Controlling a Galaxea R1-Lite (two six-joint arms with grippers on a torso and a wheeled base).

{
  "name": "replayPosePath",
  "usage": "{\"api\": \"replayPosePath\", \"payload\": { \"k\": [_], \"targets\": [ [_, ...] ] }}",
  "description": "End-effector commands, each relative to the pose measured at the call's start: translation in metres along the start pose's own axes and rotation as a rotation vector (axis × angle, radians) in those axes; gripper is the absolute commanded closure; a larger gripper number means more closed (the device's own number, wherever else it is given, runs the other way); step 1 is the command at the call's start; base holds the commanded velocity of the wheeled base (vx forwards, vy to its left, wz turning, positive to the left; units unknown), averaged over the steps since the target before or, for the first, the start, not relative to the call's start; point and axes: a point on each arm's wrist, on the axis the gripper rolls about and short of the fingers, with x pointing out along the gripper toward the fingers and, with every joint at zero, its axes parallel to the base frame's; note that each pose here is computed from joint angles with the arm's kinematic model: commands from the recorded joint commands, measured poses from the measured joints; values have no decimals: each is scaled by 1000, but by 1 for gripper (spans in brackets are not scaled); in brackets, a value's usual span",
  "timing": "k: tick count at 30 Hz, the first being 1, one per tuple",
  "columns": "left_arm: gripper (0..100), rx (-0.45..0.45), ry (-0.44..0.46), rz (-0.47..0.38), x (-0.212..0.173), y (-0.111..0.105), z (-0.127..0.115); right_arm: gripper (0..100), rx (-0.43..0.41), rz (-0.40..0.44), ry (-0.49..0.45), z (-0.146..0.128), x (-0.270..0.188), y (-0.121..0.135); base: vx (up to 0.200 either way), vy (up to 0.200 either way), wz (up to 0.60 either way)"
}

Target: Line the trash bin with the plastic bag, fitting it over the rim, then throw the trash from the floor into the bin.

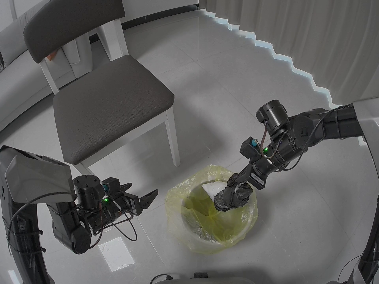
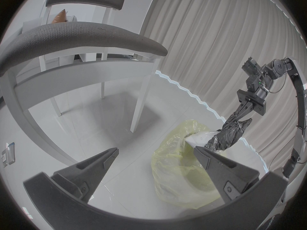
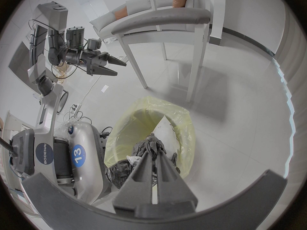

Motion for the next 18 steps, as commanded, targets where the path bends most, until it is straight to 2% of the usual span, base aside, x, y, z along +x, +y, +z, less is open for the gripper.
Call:
{"api": "replayPosePath", "payload": {
  "k": [1,8,18],
  "targets": [
    [0,4,-10,-7,1,-2,0,100,8,47,37,-9,12,7,0,0,0],
    [0,3,1,-9,0,-3,-3,100,-51,100,48,0,12,39,0,0,0],
    [0,-1,15,-2,-5,-3,-4,100,-43,127,91,-7,45,38,0,0,0]
  ]
}}
